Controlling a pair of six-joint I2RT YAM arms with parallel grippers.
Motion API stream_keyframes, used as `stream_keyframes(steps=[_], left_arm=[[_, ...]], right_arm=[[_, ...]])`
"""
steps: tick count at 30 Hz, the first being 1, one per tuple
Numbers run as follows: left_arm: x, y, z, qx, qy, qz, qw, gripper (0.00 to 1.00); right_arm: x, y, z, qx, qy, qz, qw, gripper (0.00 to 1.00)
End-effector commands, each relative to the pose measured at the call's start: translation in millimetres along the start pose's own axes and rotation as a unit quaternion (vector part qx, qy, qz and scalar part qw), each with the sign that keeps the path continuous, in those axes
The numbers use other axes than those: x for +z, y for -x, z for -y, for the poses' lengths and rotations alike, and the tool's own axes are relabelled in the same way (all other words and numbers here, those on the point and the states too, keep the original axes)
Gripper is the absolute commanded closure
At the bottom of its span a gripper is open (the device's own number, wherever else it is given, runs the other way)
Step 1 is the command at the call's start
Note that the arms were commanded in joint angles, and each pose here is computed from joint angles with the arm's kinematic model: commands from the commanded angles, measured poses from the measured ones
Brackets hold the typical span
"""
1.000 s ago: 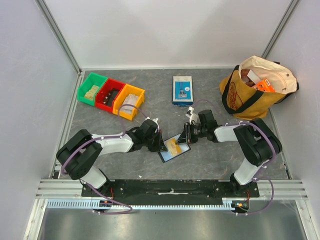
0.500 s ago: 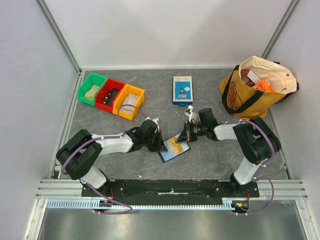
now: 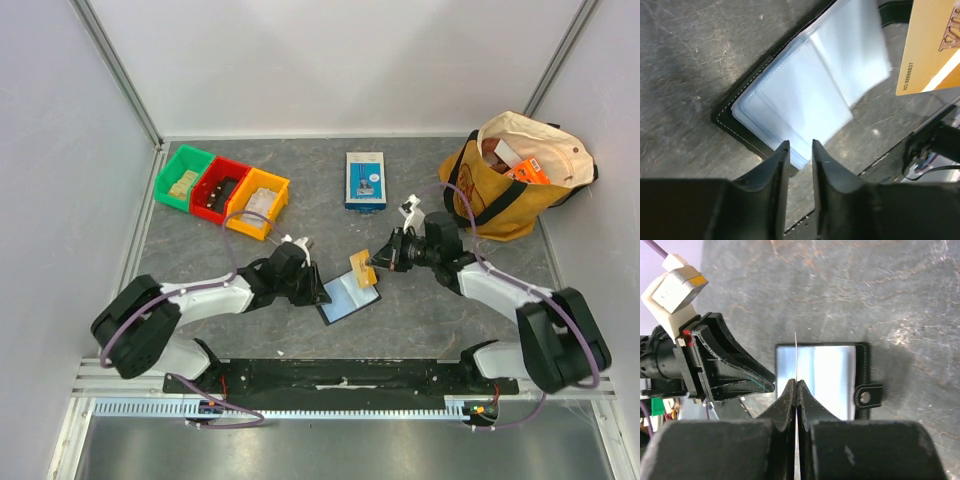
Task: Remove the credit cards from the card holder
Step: Remove the credit card from the card holder, then place the credit card in the storage box.
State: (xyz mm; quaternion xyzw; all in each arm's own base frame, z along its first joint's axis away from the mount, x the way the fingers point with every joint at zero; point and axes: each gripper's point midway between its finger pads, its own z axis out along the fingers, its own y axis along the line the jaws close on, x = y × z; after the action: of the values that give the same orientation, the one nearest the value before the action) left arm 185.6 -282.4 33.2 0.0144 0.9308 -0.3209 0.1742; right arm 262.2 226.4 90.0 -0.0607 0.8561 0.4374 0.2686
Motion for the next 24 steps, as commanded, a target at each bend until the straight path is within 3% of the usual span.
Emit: stream_keyframes(steps=[1, 5, 11, 16, 24], left_arm=[[-31, 33, 29, 0.006, -0.045, 0.088, 0.995, 0.62], [-64, 55, 61, 0.008, -0.115, 0.155, 0.981, 0.55], [-110, 73, 100, -0.003, -0.225, 0.226, 0.948, 0.46], [-124, 75, 120, -0.011, -0.281, 0.231, 0.932, 0.44], [-140, 72, 141, 0.005, -0.345, 0.235, 0.909, 0.47]], right_arm=[[-20, 29, -32, 0.023, 0.031, 0.087, 0.996, 1.00], [-43, 45, -68, 0.076, 0.104, 0.166, 0.978, 1.00], [-71, 53, -114, 0.089, 0.174, 0.245, 0.949, 1.00], [-84, 56, -137, 0.081, 0.202, 0.279, 0.935, 1.00], [-81, 50, -153, 0.079, 0.230, 0.274, 0.931, 1.00]])
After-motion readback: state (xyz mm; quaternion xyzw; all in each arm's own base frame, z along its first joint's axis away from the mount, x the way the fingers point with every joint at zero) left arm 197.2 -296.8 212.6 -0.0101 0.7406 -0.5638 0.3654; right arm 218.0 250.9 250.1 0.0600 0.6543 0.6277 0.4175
